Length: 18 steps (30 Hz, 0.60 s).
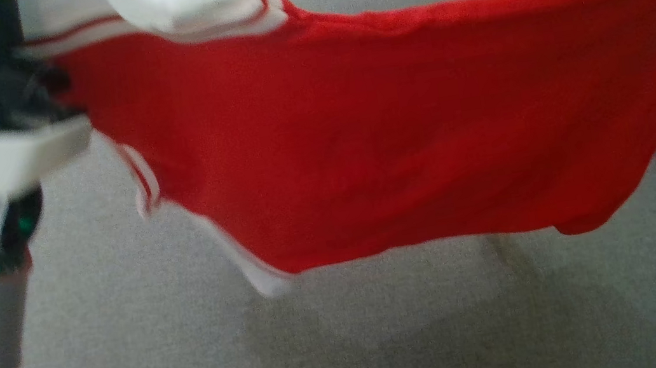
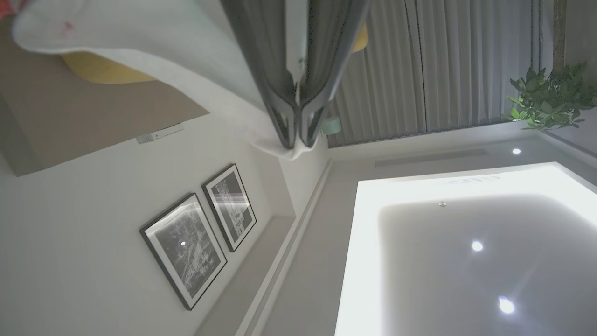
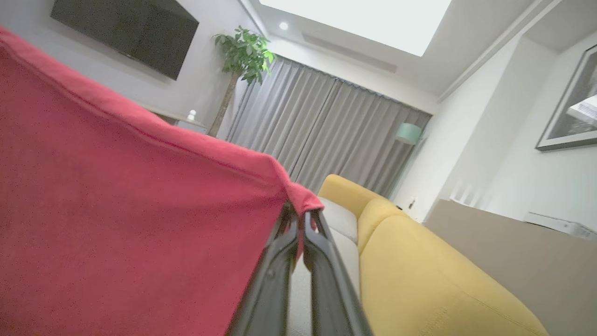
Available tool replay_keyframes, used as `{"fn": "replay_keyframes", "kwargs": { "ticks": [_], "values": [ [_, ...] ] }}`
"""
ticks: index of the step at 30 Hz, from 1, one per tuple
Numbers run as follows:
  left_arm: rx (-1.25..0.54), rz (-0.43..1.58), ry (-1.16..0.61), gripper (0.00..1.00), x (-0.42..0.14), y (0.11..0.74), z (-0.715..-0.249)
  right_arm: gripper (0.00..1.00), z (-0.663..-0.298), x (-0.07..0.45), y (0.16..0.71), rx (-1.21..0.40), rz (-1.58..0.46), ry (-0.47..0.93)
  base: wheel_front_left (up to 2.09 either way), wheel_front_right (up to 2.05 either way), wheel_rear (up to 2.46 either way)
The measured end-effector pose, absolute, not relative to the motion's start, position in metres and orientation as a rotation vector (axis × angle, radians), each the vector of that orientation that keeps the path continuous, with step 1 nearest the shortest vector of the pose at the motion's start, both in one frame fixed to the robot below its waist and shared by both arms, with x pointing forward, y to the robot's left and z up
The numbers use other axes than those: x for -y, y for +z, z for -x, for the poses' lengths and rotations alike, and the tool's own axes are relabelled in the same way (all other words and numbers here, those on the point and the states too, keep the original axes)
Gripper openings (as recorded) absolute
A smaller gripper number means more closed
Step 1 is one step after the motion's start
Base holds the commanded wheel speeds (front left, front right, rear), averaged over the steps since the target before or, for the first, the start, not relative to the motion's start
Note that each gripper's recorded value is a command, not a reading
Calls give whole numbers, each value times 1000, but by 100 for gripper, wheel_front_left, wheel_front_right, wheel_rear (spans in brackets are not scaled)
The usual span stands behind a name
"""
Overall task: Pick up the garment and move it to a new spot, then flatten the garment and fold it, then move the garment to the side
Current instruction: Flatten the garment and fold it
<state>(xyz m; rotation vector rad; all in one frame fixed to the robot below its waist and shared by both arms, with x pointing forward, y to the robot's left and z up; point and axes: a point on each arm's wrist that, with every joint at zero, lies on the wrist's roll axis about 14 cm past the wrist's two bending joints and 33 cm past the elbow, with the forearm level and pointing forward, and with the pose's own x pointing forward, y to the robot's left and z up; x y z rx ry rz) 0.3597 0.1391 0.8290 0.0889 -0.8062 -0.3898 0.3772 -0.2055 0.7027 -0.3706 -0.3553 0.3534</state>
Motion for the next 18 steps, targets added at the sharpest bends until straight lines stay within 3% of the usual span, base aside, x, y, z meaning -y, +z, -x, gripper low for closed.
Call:
{"fn": "replay_keyframes", "kwargs": {
  "ticks": [9,18],
  "values": [
    [603,-116,-375,0,-131,796,-487,0,-482,194,679,207,423,356,0,0,0],
    [712,-90,-379,0,-103,814,-582,0,-584,232,713,358,517,204,0,0,0]
  ]
}}
